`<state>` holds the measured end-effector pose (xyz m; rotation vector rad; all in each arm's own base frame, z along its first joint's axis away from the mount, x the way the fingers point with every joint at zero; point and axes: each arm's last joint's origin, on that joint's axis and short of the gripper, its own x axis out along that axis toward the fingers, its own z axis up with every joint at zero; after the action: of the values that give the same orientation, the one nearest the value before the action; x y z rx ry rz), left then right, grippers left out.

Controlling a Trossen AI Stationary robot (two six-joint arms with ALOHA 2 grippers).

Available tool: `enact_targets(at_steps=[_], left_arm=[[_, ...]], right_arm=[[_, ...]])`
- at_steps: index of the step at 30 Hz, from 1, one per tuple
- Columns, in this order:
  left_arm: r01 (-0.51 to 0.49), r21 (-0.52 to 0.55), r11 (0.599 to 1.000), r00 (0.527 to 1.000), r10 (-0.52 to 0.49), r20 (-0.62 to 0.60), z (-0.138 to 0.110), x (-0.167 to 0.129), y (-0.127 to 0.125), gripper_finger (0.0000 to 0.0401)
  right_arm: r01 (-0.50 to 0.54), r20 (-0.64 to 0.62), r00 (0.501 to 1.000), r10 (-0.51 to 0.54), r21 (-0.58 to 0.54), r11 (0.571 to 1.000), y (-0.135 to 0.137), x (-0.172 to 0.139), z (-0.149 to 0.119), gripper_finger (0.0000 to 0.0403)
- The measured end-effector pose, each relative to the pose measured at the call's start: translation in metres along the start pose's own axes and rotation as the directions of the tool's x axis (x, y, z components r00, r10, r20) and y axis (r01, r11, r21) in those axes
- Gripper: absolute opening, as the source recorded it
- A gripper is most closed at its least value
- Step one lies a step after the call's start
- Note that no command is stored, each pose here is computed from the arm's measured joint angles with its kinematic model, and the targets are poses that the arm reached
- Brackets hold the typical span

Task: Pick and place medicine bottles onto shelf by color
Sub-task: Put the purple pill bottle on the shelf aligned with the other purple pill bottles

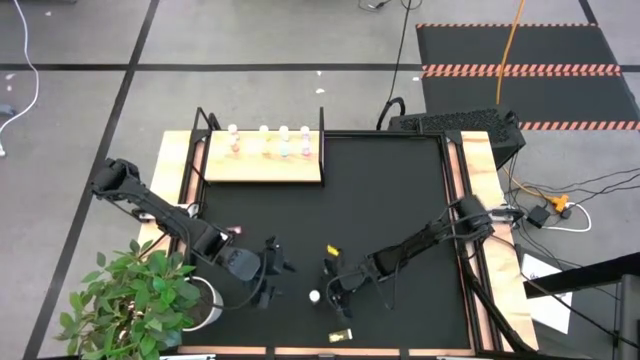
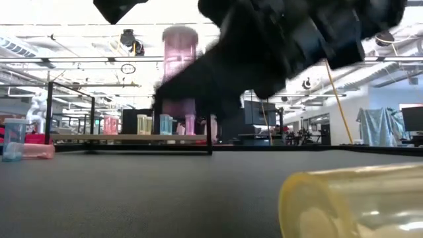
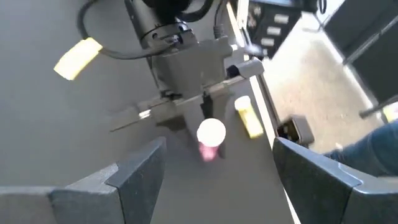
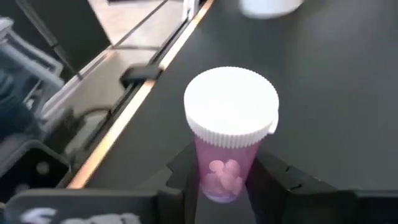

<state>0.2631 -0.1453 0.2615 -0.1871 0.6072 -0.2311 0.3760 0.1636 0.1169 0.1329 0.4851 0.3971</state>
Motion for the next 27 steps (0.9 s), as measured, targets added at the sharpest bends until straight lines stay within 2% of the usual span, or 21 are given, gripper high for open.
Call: enact_targets(at_steps=[5,8,11,19,24,27], left_arm=[[-0.026,-0.039,0.999,0.991,0.031,0.133,0.017,0.001,0.011,0.0296],[-0.047,-0.036,0.998,0.978,0.053,0.201,0.028,0.002,0.023,0.0296],[-0.097,-0.002,0.995,0.972,0.095,0.215,0.035,0.001,0.037,0.0296],[-0.199,0.067,0.978,0.944,0.173,0.28,0.059,-0.005,0.062,0.0296],[-0.238,0.08,0.968,0.937,0.207,0.28,0.061,-0.006,0.073,0.0296],[-0.289,0.071,0.955,0.928,0.261,0.267,0.06,-0.005,0.079,0.0296]], right_arm=[[0.087,-0.072,0.994,-0.088,-0.01,0.996,-0.013,-0.034,0.03,0.0101],[0.167,-0.093,0.981,-0.172,-0.06,0.984,-0.019,-0.057,0.047,0.0102],[0.228,-0.075,0.968,-0.238,-0.122,0.966,-0.026,-0.077,0.064,0.0102],[0.297,-0.019,0.951,-0.308,-0.212,0.931,-0.051,-0.114,0.092,0.0102],[0.3,0.014,0.953,-0.302,-0.171,0.939,-0.07,-0.127,0.101,0.0102],[0.308,0.021,0.951,-0.308,-0.135,0.942,-0.078,-0.13,0.103,0.0102]])
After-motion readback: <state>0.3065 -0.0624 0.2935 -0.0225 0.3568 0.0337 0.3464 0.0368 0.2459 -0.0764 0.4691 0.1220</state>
